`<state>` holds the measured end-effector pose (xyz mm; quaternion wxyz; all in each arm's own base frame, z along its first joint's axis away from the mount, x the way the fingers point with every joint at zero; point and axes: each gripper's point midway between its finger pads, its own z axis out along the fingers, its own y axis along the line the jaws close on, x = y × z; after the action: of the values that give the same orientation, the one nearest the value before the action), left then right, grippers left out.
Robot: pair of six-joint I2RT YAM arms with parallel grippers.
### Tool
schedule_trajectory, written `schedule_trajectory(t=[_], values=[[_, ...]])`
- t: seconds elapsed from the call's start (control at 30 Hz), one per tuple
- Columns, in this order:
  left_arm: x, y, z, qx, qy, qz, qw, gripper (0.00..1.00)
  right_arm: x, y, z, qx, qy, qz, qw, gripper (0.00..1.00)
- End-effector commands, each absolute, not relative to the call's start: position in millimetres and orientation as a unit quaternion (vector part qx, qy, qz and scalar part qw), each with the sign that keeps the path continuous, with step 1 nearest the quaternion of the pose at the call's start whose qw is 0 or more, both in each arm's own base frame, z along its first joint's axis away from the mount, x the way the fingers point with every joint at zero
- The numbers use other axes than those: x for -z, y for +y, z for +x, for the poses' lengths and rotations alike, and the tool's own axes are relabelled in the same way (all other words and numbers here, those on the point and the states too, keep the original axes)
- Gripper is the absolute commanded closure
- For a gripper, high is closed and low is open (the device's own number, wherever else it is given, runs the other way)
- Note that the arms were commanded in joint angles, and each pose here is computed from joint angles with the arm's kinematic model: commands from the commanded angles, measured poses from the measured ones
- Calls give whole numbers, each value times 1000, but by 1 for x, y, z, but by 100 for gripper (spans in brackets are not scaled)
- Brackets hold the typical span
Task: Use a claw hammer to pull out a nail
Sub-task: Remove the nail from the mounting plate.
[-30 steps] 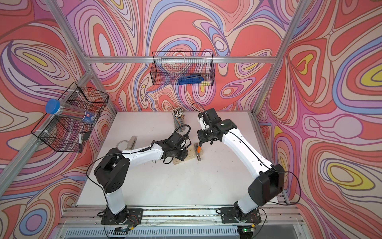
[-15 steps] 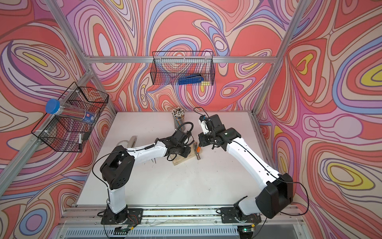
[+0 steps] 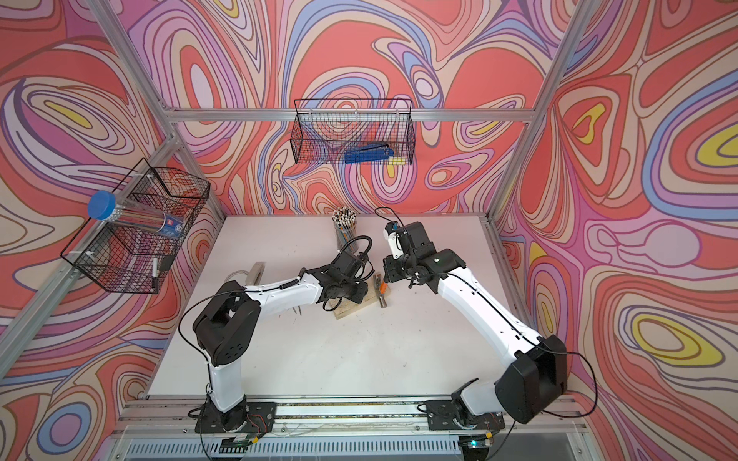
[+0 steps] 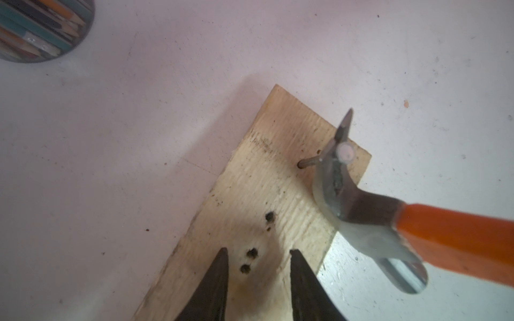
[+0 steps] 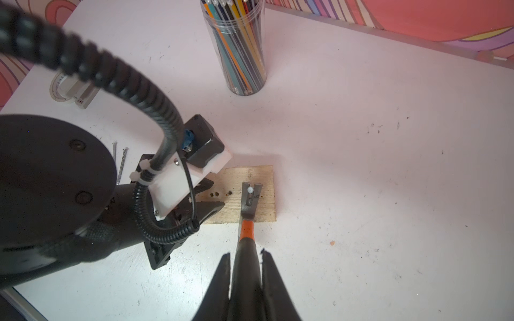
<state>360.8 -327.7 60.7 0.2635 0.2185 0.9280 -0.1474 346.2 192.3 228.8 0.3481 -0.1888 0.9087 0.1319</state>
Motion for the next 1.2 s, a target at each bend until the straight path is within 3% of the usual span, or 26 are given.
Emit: schedule_trajectory(t=[0.0, 0.47, 1.17], values=[[36, -263, 305, 49, 973, 203, 98, 63, -195, 216, 341, -173, 908, -204, 323, 100], [52, -246, 293, 40, 981, 177, 68, 64, -188, 218, 327, -202, 874, -201, 393, 100], [70, -227, 282, 5, 988, 152, 23, 66, -159, 205, 306, -195, 879, -183, 395, 100]])
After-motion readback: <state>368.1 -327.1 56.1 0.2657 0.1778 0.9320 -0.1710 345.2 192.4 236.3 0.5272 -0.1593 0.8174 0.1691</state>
